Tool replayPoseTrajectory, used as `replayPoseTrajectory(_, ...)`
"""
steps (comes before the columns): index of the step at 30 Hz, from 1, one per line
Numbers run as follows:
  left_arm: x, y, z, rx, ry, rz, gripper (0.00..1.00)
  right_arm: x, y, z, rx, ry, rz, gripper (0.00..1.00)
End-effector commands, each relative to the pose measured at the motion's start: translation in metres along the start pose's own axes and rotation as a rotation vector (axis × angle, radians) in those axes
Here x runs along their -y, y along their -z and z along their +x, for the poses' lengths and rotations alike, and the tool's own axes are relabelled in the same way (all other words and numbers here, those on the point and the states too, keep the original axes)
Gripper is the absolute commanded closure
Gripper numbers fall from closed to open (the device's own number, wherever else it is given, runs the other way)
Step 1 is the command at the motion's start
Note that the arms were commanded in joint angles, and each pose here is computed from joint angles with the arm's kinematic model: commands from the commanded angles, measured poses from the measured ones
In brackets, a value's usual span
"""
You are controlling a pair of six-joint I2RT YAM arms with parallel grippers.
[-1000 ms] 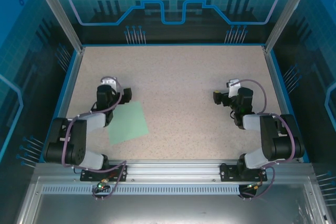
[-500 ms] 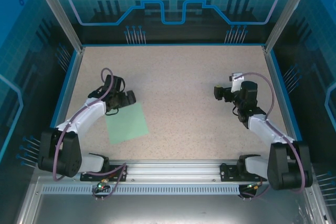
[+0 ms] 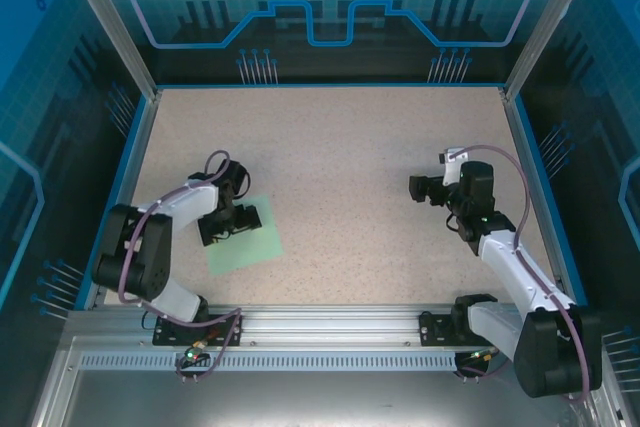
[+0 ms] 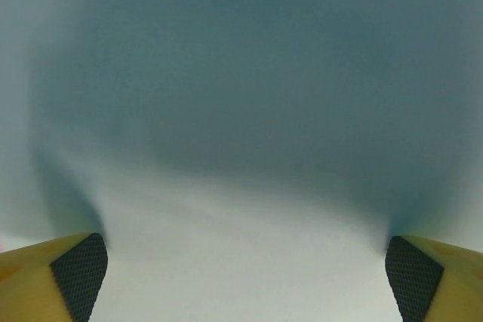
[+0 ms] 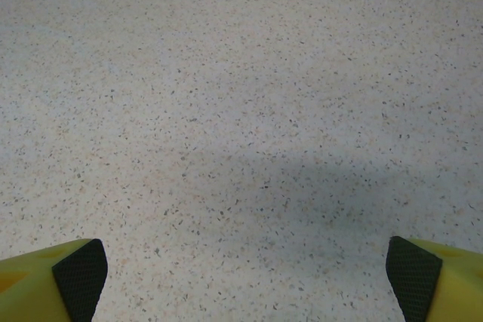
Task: Fold a paper plane with a square sheet of paper (fold left side to right side)
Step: Move the square sheet of paper to the center of the table.
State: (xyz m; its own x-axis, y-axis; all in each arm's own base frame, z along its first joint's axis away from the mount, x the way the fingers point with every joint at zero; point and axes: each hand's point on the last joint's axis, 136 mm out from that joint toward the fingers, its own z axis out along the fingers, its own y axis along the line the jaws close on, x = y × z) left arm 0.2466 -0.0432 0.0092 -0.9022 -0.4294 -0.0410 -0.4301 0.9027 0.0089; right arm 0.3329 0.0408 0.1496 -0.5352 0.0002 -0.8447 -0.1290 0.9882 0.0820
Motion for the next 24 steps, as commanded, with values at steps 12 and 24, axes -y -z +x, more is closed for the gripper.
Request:
replayPoseTrajectory(12,0.067,-0.007,0.001,-0.069,-0.090,0.060,0.01,-0.001,0.010,-0.004,0.008,0.007,0.020,0.01)
replayPoseTrajectory(24,0.171,-0.016,0.014,-0.088,-0.238,0.129,0.01,-0.008,0.016,-0.003,-0.011,-0.021,-0.017,0.01)
